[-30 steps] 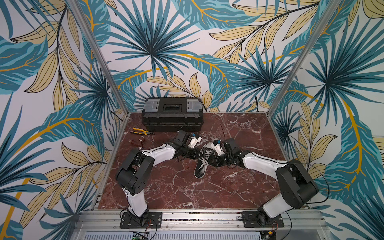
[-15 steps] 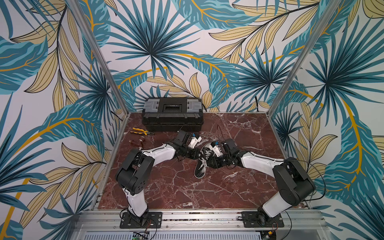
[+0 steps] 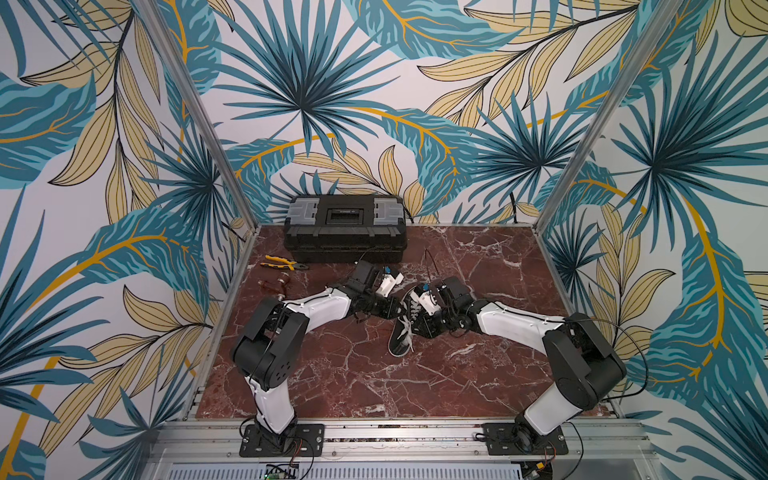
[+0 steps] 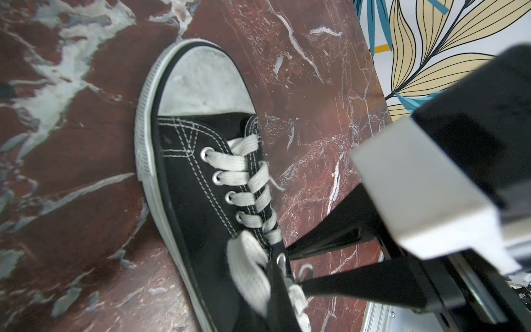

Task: Tie the shoes
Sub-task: Tie the shoelace on the shoe.

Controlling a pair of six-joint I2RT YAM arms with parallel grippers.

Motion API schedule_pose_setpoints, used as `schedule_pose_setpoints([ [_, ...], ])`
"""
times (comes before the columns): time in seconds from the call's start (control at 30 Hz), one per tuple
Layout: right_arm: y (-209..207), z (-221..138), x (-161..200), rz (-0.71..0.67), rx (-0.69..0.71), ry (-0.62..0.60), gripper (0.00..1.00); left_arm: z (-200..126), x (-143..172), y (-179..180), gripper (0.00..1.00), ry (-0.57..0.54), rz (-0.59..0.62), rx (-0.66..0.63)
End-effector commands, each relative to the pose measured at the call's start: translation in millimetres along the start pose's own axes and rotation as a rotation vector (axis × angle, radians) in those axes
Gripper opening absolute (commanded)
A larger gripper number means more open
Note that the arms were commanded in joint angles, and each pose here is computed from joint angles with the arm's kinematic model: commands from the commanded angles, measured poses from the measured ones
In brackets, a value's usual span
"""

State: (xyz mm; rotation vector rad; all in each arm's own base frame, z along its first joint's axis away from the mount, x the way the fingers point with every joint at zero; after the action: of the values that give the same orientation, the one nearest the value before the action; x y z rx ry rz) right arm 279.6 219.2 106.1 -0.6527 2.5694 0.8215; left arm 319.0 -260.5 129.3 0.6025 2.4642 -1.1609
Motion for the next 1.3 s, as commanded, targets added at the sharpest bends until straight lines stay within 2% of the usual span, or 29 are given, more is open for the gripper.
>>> schedule_pose_setpoints([
  [0.0,-2.3,-4.8,8.1,0.015,0.043,0.006,0.11,-3.1,3.1,1.6,0.0,0.005,0.007,-0.005],
  [0.13,-5.7,-13.6,18.0,0.082,0.097,0.012,0.04,-5.4,3.0,4.0,0.0,-0.001,-0.005,-0.022],
  [0.27,-9.5,-17.3,23.2,0.138,0.146,0.004,0.04,-7.1,2.7,6.2,0.0,-0.01,-0.015,-0.031],
  [0.4,-9.8,-21.3,22.1,0.163,0.161,-0.021,0.1,-7.5,2.3,7.4,0.0,-0.012,-0.02,-0.029],
  [0.67,-1.2,-18.6,15.8,0.174,0.078,-0.045,0.27,-4.6,1.4,8.7,0.0,-0.008,-0.025,-0.017],
  [1.1,4.2,-28.0,16.1,0.242,0.03,-0.058,0.35,0.5,-1.8,1.7,0.0,-0.015,-0.026,0.033],
  [1.27,-1.3,-30.6,22.8,0.266,0.076,-0.033,0.38,6.9,-3.7,-4.0,0.0,-0.015,-0.02,0.047],
])
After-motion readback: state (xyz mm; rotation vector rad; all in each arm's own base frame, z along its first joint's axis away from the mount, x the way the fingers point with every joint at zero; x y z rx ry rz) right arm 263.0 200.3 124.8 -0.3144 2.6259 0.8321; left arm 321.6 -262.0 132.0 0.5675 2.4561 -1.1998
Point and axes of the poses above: each gripper's point midway between its finger pads, its own z axis out along the fingers, its own y axis along the line the jaws close on, x = y × z, the point moved 6 cm from there along -z, back along the fingers, and after that the axes turned 1 degree about z, right-handed, at the moved point
